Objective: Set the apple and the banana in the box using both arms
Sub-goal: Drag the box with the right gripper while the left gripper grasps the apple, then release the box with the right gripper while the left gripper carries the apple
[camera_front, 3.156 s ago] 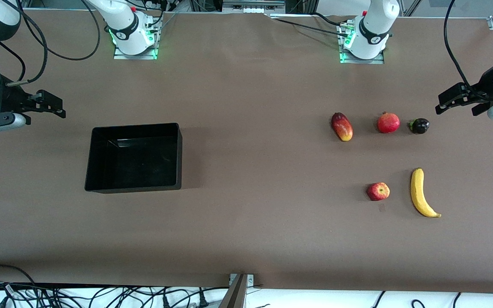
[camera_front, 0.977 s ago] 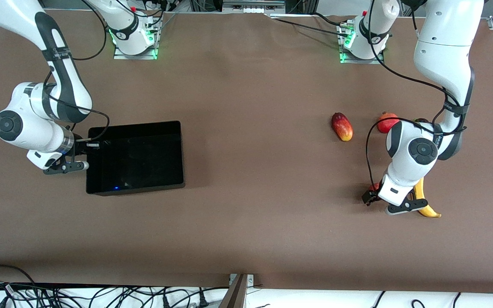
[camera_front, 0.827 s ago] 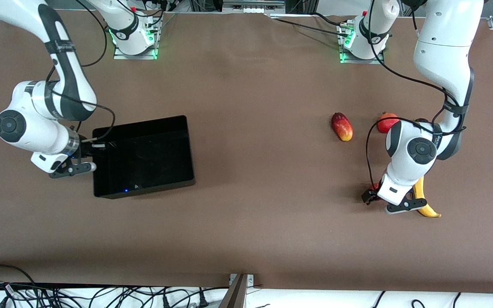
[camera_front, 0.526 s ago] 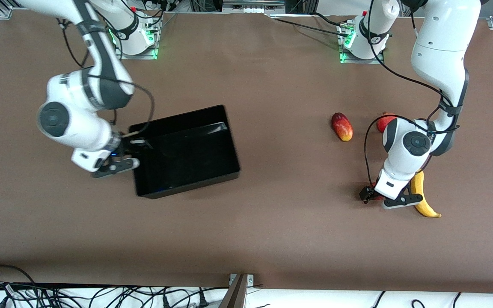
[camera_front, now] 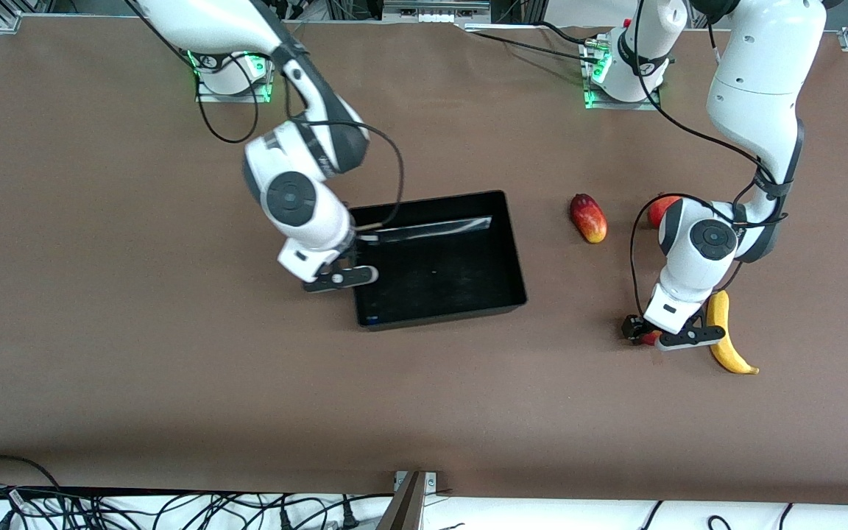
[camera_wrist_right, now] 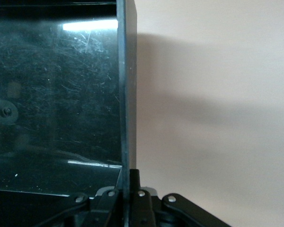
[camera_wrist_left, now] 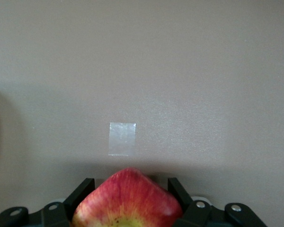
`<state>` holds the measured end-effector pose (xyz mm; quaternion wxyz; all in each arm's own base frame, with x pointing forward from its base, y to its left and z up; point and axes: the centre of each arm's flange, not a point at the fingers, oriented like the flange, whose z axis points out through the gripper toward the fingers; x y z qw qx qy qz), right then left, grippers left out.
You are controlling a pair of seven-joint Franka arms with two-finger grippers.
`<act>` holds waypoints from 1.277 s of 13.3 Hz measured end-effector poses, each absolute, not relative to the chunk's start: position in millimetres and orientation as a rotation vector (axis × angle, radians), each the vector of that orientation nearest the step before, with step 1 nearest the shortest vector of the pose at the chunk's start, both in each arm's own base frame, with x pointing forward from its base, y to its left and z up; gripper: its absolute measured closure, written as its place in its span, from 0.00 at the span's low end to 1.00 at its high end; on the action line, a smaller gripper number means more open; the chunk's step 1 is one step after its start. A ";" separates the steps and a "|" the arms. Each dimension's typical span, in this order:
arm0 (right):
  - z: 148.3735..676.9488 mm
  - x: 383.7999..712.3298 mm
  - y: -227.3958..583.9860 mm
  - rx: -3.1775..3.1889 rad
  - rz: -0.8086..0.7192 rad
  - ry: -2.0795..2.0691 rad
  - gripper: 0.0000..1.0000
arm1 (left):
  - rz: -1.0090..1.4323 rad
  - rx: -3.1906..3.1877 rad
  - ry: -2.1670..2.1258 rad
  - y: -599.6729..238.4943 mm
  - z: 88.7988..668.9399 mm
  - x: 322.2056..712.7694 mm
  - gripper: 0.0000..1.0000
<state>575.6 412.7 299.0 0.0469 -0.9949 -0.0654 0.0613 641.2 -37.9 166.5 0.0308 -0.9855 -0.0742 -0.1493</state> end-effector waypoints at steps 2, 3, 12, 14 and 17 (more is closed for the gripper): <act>281.6 576.2 447.5 -3.027 0.158 -0.098 0.96 | -0.460 -3.032 -0.204 -38.5 166.4 641.0 0.30; 271.7 575.6 460.3 -3.021 0.136 -0.061 0.96 | -0.460 -3.031 -0.201 -38.5 166.4 641.0 0.30; 231.2 569.2 481.3 -3.026 0.131 0.083 0.91 | -0.077 -3.017 -0.179 -39.7 294.5 630.2 0.30; 234.4 574.7 477.8 -3.025 0.111 0.094 0.72 | -0.058 -3.074 -0.276 -69.4 325.5 624.0 0.30; 264.9 601.4 451.1 -3.051 0.070 0.142 0.43 | -0.042 -3.075 -0.495 -132.4 334.9 613.8 0.30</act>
